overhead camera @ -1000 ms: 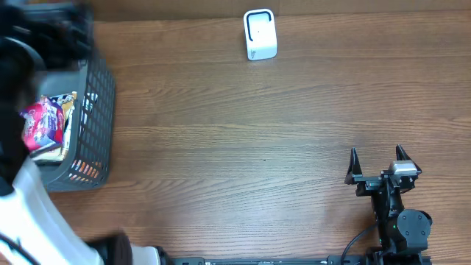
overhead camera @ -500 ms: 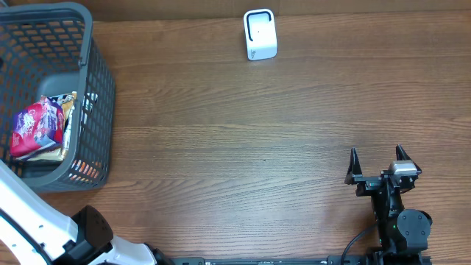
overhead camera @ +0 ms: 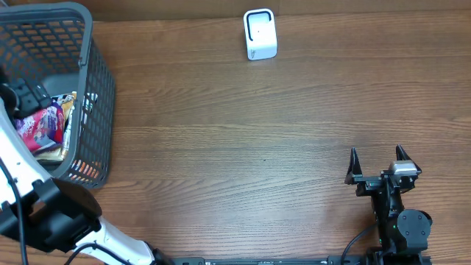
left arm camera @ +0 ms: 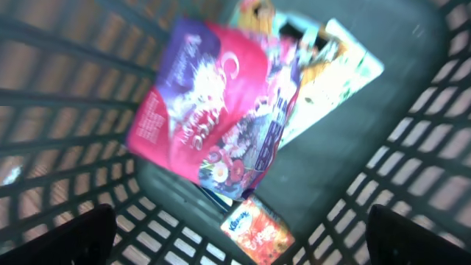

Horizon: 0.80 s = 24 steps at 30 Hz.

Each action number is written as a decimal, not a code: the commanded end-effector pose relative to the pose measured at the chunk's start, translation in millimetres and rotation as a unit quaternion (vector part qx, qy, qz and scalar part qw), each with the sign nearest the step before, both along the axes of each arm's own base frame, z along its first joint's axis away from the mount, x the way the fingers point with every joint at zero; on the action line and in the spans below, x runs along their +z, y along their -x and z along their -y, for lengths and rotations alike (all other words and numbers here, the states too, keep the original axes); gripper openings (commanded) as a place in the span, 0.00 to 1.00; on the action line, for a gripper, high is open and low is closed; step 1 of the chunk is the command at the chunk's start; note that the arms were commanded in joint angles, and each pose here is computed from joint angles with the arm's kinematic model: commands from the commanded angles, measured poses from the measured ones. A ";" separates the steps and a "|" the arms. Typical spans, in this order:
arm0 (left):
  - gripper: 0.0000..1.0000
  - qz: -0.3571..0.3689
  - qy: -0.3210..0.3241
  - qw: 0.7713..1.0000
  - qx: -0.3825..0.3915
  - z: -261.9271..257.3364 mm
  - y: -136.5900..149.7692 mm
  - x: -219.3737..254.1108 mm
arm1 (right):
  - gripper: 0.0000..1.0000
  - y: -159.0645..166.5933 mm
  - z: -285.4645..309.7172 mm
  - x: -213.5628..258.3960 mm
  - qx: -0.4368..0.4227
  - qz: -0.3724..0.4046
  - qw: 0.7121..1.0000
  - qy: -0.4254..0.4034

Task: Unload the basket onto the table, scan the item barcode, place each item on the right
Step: 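Reach the left gripper into the basket and grasp the red snack pack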

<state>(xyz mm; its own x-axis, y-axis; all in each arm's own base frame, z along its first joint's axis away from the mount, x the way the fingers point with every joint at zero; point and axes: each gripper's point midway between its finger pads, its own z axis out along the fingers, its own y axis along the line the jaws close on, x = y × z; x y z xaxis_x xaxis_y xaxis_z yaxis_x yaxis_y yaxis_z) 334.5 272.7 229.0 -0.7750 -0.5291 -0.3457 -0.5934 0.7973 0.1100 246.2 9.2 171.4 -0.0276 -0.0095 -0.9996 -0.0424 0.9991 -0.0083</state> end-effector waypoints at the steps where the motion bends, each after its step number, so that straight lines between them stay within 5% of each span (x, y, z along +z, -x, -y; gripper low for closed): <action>1: 1.00 -0.043 0.011 0.999 -0.019 0.6 3.4 -29.6 | 1.00 -0.2 1.0 -1.8 -0.002 0.002 1.000 0.000; 7: 1.00 -0.116 0.003 0.993 -0.008 -9.6 15.1 -70.7 | 1.00 -0.2 1.0 -1.7 -0.002 0.002 1.000 0.000; 22: 1.00 -0.133 0.055 0.989 -0.019 -12.5 -7.5 -139.9 | 1.00 -0.2 1.0 -1.7 -0.002 0.002 1.000 0.000; 23: 0.95 -0.136 0.058 0.989 -0.019 -12.3 -7.4 -143.3 | 1.00 -0.2 1.0 -1.8 -0.002 0.002 1.000 0.000; 24: 0.77 -0.139 0.060 0.988 -0.020 -12.3 -7.5 -146.9 | 1.00 -0.2 1.0 -1.8 -0.002 0.002 1.000 0.000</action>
